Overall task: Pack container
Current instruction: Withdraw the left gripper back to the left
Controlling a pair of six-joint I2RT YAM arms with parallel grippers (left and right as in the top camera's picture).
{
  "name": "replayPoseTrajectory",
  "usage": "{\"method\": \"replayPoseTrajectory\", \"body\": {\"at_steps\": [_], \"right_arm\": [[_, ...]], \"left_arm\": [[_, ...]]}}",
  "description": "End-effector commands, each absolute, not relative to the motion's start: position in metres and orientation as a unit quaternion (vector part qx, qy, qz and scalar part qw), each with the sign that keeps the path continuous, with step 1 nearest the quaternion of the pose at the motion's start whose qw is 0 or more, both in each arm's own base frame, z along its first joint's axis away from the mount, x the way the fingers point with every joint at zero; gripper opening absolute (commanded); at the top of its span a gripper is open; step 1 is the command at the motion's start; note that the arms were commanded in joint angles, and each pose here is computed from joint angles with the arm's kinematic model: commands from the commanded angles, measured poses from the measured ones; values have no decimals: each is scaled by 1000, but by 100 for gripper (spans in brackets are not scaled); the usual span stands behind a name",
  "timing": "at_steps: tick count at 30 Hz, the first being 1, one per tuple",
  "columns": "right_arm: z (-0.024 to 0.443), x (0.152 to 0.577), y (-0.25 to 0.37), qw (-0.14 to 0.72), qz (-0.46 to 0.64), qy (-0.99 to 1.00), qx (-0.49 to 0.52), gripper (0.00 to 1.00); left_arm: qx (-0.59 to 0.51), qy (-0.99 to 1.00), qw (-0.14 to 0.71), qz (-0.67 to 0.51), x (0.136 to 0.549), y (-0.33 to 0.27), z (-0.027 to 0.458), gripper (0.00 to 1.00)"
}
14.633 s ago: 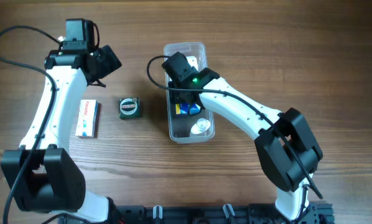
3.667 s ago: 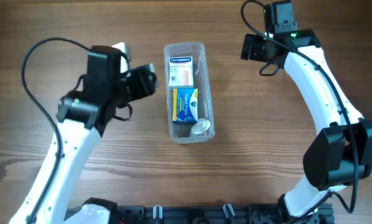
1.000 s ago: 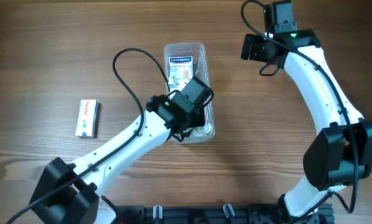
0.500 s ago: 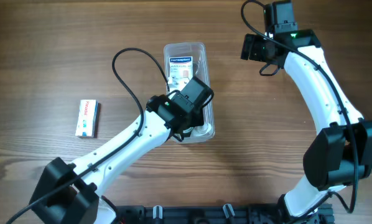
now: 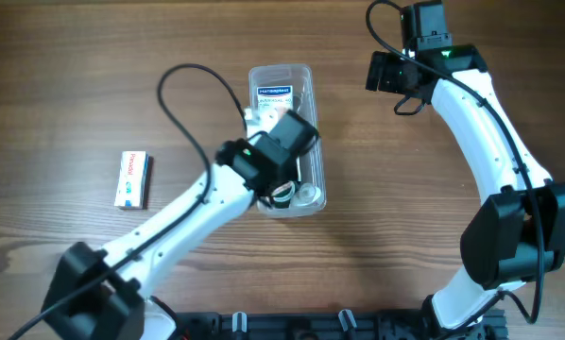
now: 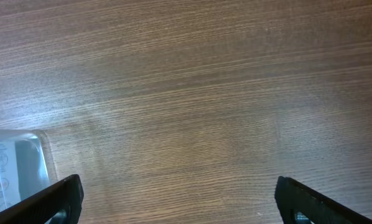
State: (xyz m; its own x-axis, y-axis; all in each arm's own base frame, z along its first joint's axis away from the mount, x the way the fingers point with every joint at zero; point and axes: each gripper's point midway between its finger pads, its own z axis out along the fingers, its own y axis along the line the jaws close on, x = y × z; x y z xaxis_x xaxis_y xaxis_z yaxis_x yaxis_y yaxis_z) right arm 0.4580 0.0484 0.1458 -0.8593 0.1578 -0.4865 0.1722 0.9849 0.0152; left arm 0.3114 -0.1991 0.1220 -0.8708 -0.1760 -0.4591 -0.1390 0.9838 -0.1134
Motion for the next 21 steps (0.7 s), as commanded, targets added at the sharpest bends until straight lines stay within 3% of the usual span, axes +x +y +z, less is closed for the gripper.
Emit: {"method": "replayPoseTrajectory", "body": {"at_steps": [1, 4, 12, 16, 21], "right_arm": [[160, 460, 46, 268, -16, 960, 84, 100], [160, 461, 46, 268, -16, 960, 83, 100], [160, 460, 46, 268, -16, 960, 83, 100], [160, 460, 46, 268, -16, 960, 83, 100], [160, 460, 46, 268, -16, 960, 83, 100]], "left_arm": [[-129, 930, 343, -36, 341, -153, 194, 40], [-108, 919, 378, 16, 351, -109, 217, 48], [-207, 906, 359, 85, 367, 5, 213, 91], [-202, 919, 319, 115, 369, 46, 193, 100], [-182, 943, 261, 100, 371, 70, 158, 100]]}}
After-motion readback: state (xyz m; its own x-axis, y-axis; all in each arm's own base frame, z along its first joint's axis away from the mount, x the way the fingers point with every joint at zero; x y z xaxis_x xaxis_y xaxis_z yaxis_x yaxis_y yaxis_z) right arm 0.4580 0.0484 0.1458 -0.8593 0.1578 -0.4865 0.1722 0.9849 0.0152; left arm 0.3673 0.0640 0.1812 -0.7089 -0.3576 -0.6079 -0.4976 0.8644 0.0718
